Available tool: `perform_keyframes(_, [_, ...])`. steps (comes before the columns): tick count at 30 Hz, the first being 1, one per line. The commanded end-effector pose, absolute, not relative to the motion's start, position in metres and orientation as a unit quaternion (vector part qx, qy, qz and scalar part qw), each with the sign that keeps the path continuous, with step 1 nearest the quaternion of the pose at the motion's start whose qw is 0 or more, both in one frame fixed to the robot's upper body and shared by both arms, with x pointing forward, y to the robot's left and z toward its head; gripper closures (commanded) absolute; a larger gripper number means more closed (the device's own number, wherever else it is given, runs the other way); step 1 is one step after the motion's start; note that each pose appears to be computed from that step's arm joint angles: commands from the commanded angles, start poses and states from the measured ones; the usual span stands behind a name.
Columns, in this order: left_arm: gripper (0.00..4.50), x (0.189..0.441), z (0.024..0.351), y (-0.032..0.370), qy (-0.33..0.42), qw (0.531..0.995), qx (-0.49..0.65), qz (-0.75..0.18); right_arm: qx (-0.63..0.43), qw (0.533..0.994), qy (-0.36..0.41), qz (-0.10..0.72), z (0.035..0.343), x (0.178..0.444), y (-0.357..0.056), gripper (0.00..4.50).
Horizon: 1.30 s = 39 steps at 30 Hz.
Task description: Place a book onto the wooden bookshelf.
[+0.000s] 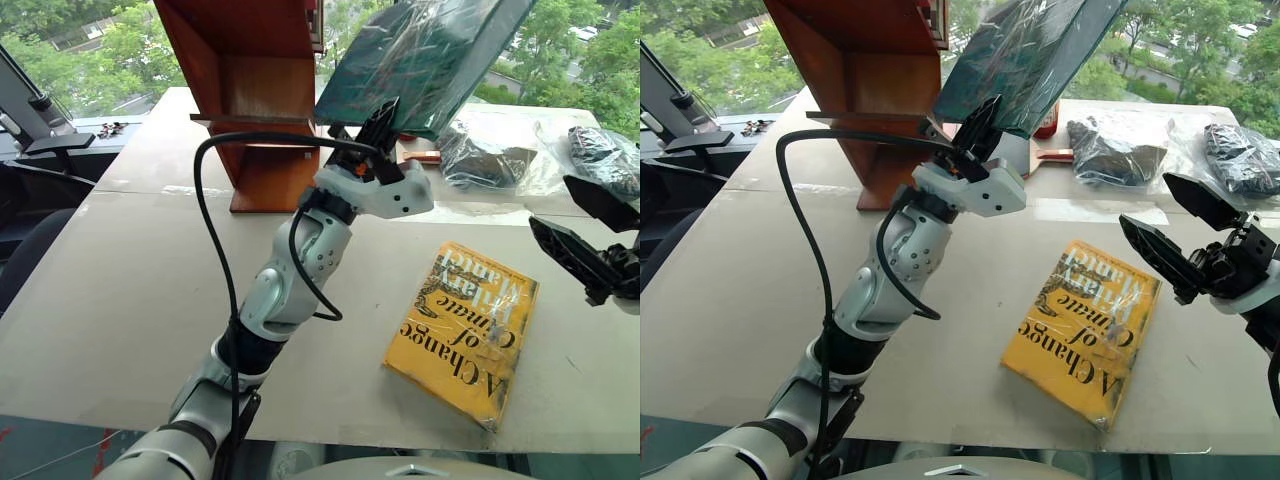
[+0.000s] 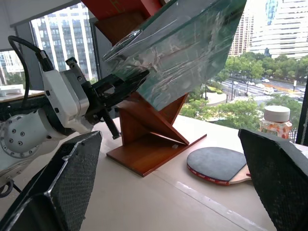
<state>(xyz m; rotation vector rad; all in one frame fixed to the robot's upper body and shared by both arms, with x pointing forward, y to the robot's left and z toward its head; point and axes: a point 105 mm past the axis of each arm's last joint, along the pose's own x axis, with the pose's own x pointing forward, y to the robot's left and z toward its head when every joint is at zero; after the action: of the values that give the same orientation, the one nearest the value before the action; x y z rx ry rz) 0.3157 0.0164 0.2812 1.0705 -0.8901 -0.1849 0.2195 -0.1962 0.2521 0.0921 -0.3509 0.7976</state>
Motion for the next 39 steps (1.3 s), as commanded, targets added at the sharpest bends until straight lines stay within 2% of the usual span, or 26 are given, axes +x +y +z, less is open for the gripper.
perform_keyframes(1, [4.45, 0.308, 0.291, 0.013, -0.436, 0.742, 0.505, -0.064, 0.030, 0.904, -0.184, 0.386, 0.260, 0.216, -0.194, 0.00])
perform_keyframes(8, [4.45, 0.296, 0.287, 0.011, -0.439, 0.651, 0.617, -0.048, 0.029, 0.904, -0.183, 0.386, 0.256, 0.219, -0.191, 0.00])
perform_keyframes(12, [4.45, 0.296, 0.282, 0.013, -0.421, 0.634, 0.647, -0.057, 0.031, 0.901, -0.183, 0.391, 0.256, 0.222, -0.190, 0.00])
perform_keyframes(21, [4.45, 0.303, 0.265, 0.045, -0.306, 0.661, 0.684, -0.050, 0.039, 0.885, -0.195, 0.421, 0.267, 0.234, -0.181, 0.00])
perform_keyframes(31, [4.45, 0.306, 0.266, 0.075, -0.228, 0.654, 0.721, 0.015, 0.050, 0.874, -0.195, 0.443, 0.275, 0.249, -0.174, 0.00])
perform_keyframes(39, [4.45, 0.322, 0.255, 0.099, -0.127, 0.661, 0.738, 0.043, 0.046, 0.875, -0.186, 0.444, 0.276, 0.253, -0.175, 0.00])
